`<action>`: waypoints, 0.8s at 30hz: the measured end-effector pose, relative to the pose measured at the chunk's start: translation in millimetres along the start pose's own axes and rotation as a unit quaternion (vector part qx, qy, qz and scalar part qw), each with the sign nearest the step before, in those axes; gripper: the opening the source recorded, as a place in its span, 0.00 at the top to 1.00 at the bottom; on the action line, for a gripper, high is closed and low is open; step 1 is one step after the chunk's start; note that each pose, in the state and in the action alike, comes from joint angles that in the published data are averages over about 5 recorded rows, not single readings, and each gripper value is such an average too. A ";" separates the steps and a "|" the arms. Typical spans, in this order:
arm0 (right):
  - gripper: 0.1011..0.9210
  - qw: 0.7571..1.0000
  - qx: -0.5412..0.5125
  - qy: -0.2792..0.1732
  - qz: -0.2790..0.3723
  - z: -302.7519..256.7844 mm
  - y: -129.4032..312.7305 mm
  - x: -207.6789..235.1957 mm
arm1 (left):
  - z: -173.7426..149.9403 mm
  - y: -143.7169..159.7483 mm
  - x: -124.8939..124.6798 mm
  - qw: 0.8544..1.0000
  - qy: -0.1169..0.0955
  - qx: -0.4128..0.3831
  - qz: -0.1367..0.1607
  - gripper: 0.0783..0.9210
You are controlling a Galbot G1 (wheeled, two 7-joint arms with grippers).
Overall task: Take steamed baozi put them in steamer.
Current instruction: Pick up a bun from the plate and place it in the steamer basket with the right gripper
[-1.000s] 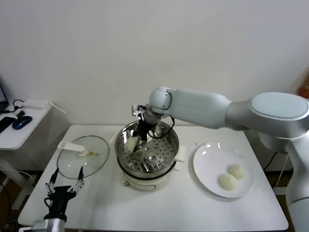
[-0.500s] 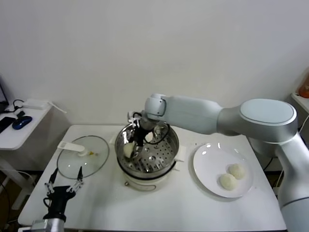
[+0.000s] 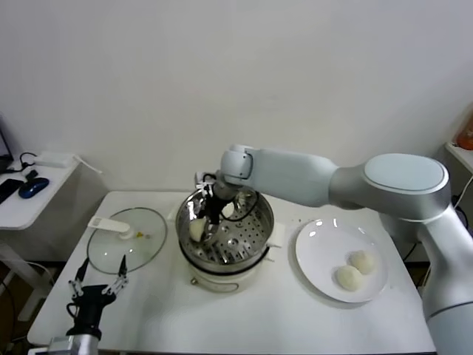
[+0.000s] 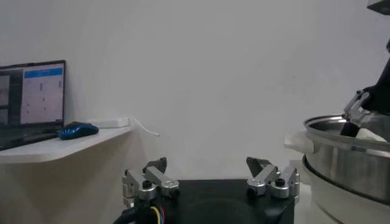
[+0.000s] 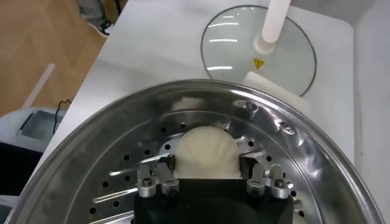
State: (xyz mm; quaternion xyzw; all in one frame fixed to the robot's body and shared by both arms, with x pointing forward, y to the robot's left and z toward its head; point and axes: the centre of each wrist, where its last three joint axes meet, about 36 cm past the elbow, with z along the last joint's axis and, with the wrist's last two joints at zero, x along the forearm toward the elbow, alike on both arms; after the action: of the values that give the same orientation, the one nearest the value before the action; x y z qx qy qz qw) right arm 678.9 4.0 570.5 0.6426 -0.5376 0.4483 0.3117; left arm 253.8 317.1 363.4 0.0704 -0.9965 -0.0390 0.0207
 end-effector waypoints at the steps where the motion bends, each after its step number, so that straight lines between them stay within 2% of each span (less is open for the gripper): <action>1: 0.21 1.000 0.000 0.000 0.000 -0.2 -0.1 0.2 | 0.1 0.0 0.0 1.000 0.000 0.000 0.000 0.12; 5: 0.13 1.000 0.003 -0.002 -0.003 -0.6 -0.4 4.0 | 0.3 0.1 0.2 1.000 0.000 0.000 0.000 0.12; 13: 0.12 1.000 0.013 -0.003 -0.012 3.9 0.7 31.0 | 0.3 -0.3 0.2 1.000 0.000 0.001 -0.001 0.12; 24: 0.12 1.000 0.020 0.017 -0.009 55.4 19.6 138.2 | -2.2 -4.6 -1.7 1.000 -0.002 0.004 0.002 0.12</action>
State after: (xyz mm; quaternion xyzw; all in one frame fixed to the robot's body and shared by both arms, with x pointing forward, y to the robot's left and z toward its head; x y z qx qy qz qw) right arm 676.0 -106.2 672.5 0.6457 -0.5174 0.4670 0.3119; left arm 256.2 312.6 365.2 0.0689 -0.9968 -0.0352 0.0188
